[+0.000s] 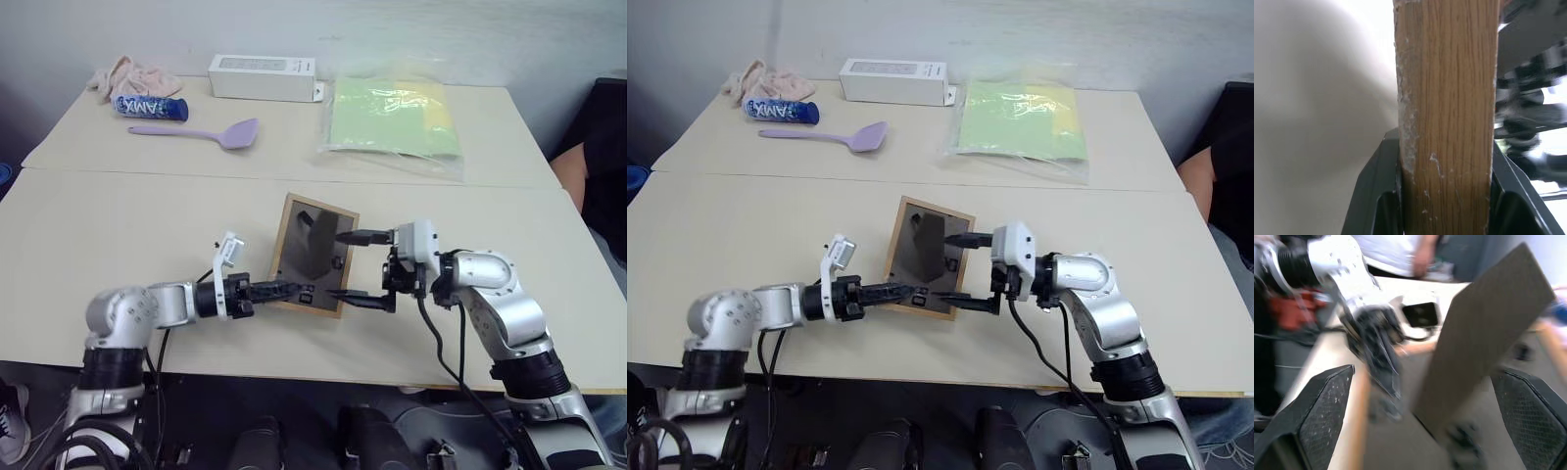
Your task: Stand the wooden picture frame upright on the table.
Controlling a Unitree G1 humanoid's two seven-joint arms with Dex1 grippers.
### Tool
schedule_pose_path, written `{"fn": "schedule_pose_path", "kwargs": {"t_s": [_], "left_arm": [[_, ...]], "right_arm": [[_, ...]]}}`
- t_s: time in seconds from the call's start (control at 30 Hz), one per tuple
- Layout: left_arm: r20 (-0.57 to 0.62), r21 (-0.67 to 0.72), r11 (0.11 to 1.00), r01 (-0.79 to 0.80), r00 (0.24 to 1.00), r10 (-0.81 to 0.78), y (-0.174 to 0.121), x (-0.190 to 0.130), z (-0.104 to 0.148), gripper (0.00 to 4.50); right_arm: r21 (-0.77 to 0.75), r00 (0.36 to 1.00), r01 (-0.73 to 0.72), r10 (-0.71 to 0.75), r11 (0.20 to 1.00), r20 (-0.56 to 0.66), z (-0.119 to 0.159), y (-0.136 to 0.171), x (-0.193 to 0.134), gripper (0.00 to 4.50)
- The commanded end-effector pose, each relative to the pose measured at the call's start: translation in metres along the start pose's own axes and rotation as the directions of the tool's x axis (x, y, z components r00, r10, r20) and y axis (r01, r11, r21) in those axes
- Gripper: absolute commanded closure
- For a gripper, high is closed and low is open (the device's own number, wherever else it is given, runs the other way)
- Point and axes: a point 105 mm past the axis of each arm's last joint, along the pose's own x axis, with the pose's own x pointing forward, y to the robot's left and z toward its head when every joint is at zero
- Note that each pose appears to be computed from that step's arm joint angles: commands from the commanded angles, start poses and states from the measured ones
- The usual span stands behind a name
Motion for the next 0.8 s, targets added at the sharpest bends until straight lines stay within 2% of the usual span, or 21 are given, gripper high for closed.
{"fn": "schedule_pose_path", "kwargs": {"t_s": [0.03,0.13,0.2,0.3,0.37,0.5,0.6,0.8], "left_arm": [[-0.036,-0.116,0.986,0.119,0.992,-0.124,-0.019,-0.012,-0.001,3.22],[0.011,-0.178,0.970,0.164,0.986,-0.165,-0.023,-0.020,0.007,3.22],[-0.025,-0.207,0.969,0.139,0.989,-0.147,-0.023,-0.022,0.004,3.22],[-0.026,-0.240,0.960,0.144,0.988,-0.154,-0.024,-0.019,0.006,3.22],[-0.029,-0.254,0.953,0.163,0.984,-0.176,-0.028,-0.016,0.006,3.22],[-0.031,-0.266,0.947,0.181,0.980,-0.196,-0.034,-0.010,0.007,3.22],[-0.027,-0.264,0.944,0.198,0.977,-0.212,-0.039,-0.008,0.009,3.22],[-0.036,-0.256,0.947,0.194,0.977,-0.210,-0.040,-0.009,0.009,3.22]], "right_arm": [[-0.188,0.997,0.078,-0.074,0.979,0.027,0.017,-0.015,-0.025,0.03],[-0.393,0.998,0.064,-0.069,0.917,0.002,0.022,-0.018,-0.033,0.03],[-0.544,0.999,0.006,-0.034,0.839,-0.042,0.017,-0.014,-0.032,0.03],[-0.622,0.998,-0.009,-0.029,0.783,-0.050,0.006,-0.010,-0.023,0.03],[-0.725,0.998,-0.018,-0.029,0.689,-0.052,0.003,-0.008,-0.016,0.03],[-0.786,0.999,-0.010,-0.021,0.618,-0.029,-0.007,-0.003,0.008,0.03],[-0.810,0.999,0.035,-0.053,0.585,0.005,-0.012,-0.006,0.018,0.60],[-0.822,0.994,0.085,-0.109,0.564,0.028,-0.021,-0.012,0.016,2.56]]}}
